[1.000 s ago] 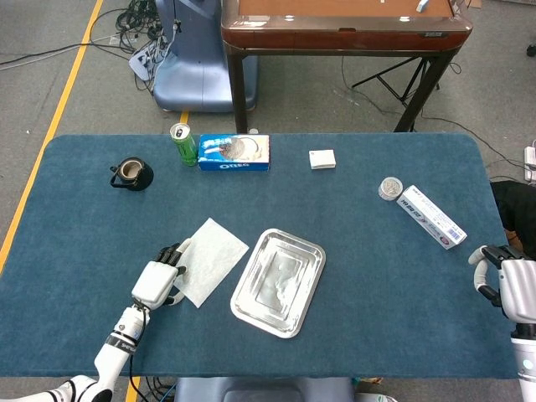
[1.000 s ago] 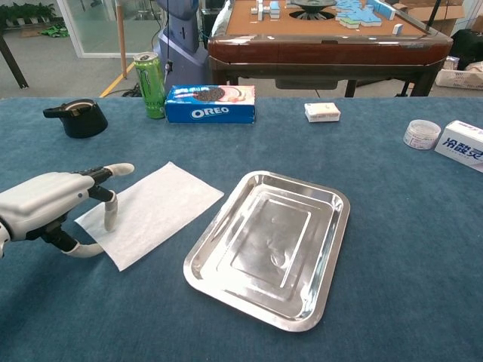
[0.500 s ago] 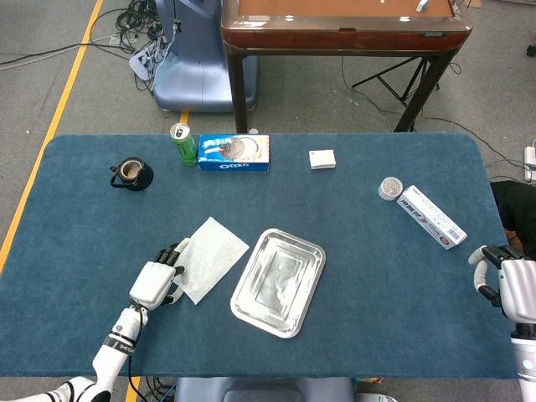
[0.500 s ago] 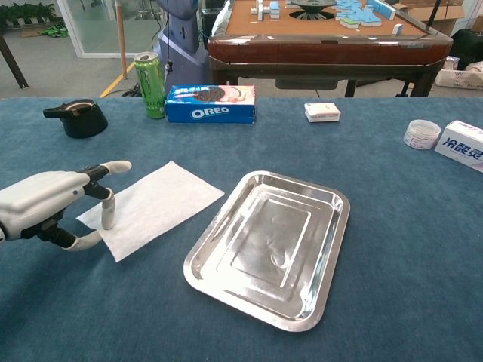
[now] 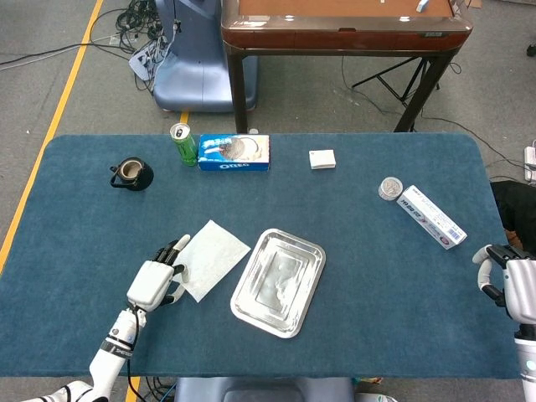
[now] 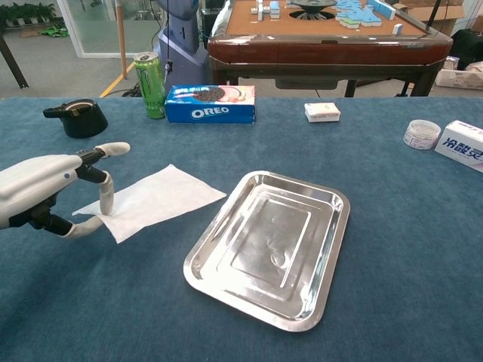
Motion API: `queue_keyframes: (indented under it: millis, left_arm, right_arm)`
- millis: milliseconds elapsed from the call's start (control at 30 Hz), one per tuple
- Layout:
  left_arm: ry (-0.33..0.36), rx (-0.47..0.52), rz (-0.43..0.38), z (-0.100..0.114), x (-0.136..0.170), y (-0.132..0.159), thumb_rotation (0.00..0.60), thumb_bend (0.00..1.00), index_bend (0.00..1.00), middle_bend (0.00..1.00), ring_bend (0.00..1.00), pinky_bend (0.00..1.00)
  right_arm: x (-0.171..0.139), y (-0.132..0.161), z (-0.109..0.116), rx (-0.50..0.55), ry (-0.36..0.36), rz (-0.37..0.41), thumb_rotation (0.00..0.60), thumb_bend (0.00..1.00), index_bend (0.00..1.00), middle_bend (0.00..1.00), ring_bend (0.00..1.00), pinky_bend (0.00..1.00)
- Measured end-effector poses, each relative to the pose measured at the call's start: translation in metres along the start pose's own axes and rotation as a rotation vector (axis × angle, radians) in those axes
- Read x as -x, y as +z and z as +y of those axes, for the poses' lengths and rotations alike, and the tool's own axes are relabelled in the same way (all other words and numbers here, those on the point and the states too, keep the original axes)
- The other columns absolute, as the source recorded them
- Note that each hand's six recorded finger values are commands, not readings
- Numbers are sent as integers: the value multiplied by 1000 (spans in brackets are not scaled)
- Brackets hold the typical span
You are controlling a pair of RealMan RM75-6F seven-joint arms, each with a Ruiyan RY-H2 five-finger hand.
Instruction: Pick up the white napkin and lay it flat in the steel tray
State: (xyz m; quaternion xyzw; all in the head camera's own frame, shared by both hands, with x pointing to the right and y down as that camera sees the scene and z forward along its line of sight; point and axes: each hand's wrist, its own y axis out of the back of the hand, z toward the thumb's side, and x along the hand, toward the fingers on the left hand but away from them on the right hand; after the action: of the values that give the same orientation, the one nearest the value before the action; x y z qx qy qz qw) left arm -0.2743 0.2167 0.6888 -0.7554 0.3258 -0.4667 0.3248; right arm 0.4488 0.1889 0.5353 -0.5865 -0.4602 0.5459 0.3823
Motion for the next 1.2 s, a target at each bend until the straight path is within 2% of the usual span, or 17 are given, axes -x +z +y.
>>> queue_keyframes:
  millis: [300, 500, 633, 1200]
  left_arm:
    - [1, -75, 29, 21, 4, 21, 600, 396, 598, 0, 0, 163]
    - [-16, -64, 101, 28, -1, 12, 600, 396, 603, 0, 0, 163]
    - [-1, -52, 118, 36, -8, 9, 600, 396, 605, 0, 0, 163]
    - [90, 1, 24, 77, -33, 56, 600, 396, 610, 0, 0, 172]
  right_arm:
    - [-2, 0, 10, 33, -37, 3, 600, 694, 555, 569, 450, 560]
    - [-3, -2, 15, 23, -49, -1, 600, 694, 555, 569, 450, 560]
    - [-3, -2, 16, 21, -50, -2, 600, 695, 555, 569, 450, 560]
    - [-3, -3, 16, 20, -50, -4, 600, 694, 555, 569, 450, 560]
